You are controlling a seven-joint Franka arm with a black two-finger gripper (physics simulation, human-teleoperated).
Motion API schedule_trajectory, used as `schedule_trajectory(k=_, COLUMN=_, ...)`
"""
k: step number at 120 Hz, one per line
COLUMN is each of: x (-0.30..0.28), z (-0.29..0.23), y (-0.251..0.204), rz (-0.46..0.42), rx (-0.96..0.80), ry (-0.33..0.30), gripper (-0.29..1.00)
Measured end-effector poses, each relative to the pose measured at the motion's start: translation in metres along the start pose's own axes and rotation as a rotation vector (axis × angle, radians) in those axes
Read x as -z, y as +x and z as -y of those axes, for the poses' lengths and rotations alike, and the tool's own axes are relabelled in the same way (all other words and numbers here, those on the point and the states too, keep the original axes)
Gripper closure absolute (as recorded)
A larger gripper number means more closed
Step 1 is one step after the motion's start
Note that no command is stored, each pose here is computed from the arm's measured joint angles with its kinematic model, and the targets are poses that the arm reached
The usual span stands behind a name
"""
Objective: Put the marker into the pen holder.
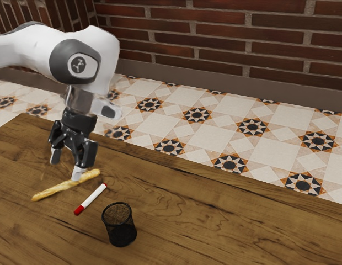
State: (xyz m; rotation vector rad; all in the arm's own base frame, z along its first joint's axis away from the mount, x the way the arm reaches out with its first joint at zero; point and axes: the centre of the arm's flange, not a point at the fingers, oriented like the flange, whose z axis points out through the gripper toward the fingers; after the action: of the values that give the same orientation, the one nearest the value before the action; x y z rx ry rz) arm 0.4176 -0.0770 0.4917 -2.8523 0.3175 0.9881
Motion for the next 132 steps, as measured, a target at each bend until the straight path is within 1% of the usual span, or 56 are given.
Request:
schedule_trajectory(k=3, x=0.053, z=0.001, y=-0.012, rz=-0.170, rx=0.011, ry=0.014, gripper=0.00)
schedule_trajectory(k=6, x=0.087, z=0.005, y=-0.024, rz=-0.289, rx=0.026, ry=0.017, gripper=0.00)
schedule_trajectory(k=10, x=0.112, z=0.011, y=-0.030, rz=-0.386, rx=0.041, ry=0.015, gripper=0.00)
schedule_trajectory(k=14, x=0.116, z=0.017, y=-0.026, rz=-0.423, rx=0.047, ry=0.008, gripper=0.00)
schedule_trajectory(k=16, x=0.111, z=0.019, y=-0.020, rz=-0.423, rx=0.052, ry=0.005, gripper=0.00)
schedule_trajectory(k=22, x=0.076, z=0.036, y=0.008, rz=-0.378, rx=0.088, ry=-0.015, gripper=0.01)
schedule_trajectory(k=29, x=0.004, z=0.058, y=0.057, rz=-0.295, rx=0.132, ry=-0.042, gripper=0.15)
schedule_trajectory(k=32, x=-0.023, z=0.067, y=0.075, rz=-0.274, rx=0.150, ry=-0.052, gripper=0.21)
schedule_trajectory(k=36, x=-0.048, z=0.076, y=0.094, rz=-0.270, rx=0.170, ry=-0.061, gripper=0.29)
schedule_trajectory(k=41, x=-0.063, z=0.086, y=0.108, rz=-0.295, rx=0.192, ry=-0.067, gripper=0.36)
schedule_trajectory(k=55, x=-0.086, z=0.105, y=0.131, rz=-0.369, rx=0.242, ry=-0.080, gripper=0.51)
schedule_trajectory(k=66, x=-0.105, z=0.114, y=0.149, rz=-0.399, rx=0.274, ry=-0.099, gripper=0.57)
schedule_trajectory(k=73, x=-0.110, z=0.105, y=0.161, rz=-0.420, rx=0.266, ry=-0.097, gripper=0.59)
schedule_trajectory(k=82, x=-0.109, z=0.080, y=0.174, rz=-0.451, rx=0.232, ry=-0.085, gripper=0.62)
schedule_trajectory(k=89, x=-0.109, z=0.073, y=0.180, rz=-0.470, rx=0.227, ry=-0.086, gripper=0.63)
schedule_trajectory(k=108, x=-0.111, z=0.089, y=0.183, rz=-0.501, rx=0.274, ry=-0.106, gripper=0.65)
schedule_trajectory(k=132, x=-0.109, z=0.102, y=0.182, rz=-0.525, rx=0.309, ry=-0.117, gripper=0.66)
